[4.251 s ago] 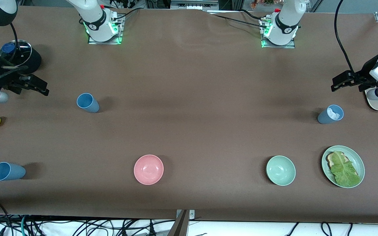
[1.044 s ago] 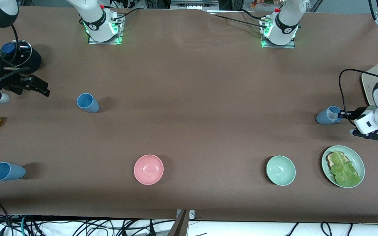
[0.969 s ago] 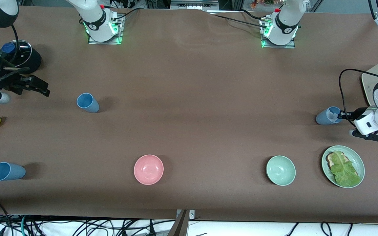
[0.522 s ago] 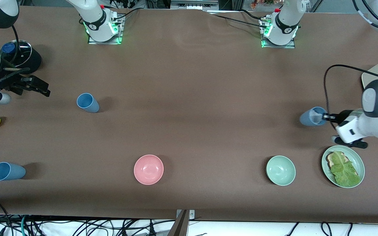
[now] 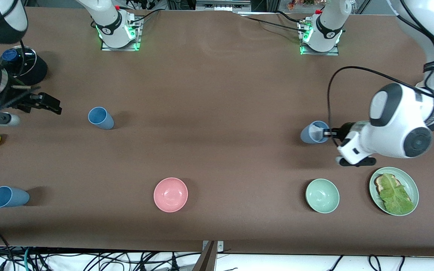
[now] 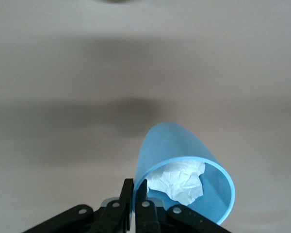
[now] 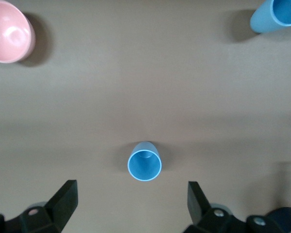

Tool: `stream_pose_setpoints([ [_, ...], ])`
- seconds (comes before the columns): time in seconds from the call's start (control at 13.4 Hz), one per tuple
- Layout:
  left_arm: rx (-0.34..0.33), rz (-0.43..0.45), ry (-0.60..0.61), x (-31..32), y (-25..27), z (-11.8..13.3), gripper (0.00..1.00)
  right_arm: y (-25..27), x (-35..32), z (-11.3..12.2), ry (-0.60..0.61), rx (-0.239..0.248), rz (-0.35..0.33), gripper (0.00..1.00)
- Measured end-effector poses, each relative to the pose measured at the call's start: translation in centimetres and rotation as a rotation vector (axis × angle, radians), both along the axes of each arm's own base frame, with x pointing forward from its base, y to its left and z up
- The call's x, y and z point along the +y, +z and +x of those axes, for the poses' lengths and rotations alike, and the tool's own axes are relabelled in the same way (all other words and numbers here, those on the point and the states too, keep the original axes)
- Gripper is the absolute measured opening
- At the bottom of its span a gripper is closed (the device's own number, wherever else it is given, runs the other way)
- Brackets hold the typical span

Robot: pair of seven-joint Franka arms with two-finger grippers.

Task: Stack blue cups with both arms
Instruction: 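Carry the blue cup toward the table middle while the right gripper reaches another cup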

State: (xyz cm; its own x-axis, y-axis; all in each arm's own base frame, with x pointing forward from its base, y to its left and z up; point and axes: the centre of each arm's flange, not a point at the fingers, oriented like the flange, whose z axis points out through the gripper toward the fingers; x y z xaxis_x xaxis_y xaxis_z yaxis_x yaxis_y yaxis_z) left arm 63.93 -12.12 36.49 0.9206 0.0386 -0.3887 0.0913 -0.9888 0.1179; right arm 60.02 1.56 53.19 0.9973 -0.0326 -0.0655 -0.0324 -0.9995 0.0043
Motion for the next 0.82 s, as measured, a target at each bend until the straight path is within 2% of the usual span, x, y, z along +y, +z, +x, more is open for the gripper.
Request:
stream_pose_setpoints([
  [0.15, -0.034, 0.028, 0.048, -5.6, 0.1, -0.5, 0.01, -4.6, -3.3, 1.5, 0.015, 0.056, -0.002, 1.00],
  [0.22, -0.053, 0.039, 0.066, -8.6, -0.1, -1.0, 0.01, -7.5, -5.4, 2.2, 0.015, 0.062, -0.002, 1.00],
  [0.3, -0.063, 0.047, 0.089, -11.1, -0.4, -1.5, 0.01, -10.3, -6.9, 2.5, 0.009, 0.043, -0.002, 1.00],
  [0.45, -0.068, 0.034, 0.139, -16.0, -1.5, -2.6, 0.01, -16.6, -8.3, 1.0, -0.003, 0.006, -0.007, 1.00],
  [0.52, -0.071, 0.032, 0.154, -18.2, -2.3, -3.2, 0.01, -18.9, -8.2, -0.3, -0.003, 0.009, -0.006, 1.00],
  [0.67, -0.075, 0.042, 0.183, -21.8, -4.5, -4.5, 0.01, -20.6, -7.7, -2.4, 0.001, 0.026, 0.000, 1.00],
  [0.82, -0.066, 0.051, 0.201, -23.9, -6.7, -5.4, 0.01, -19.9, -7.4, -4.0, 0.001, 0.026, 0.007, 1.00],
])
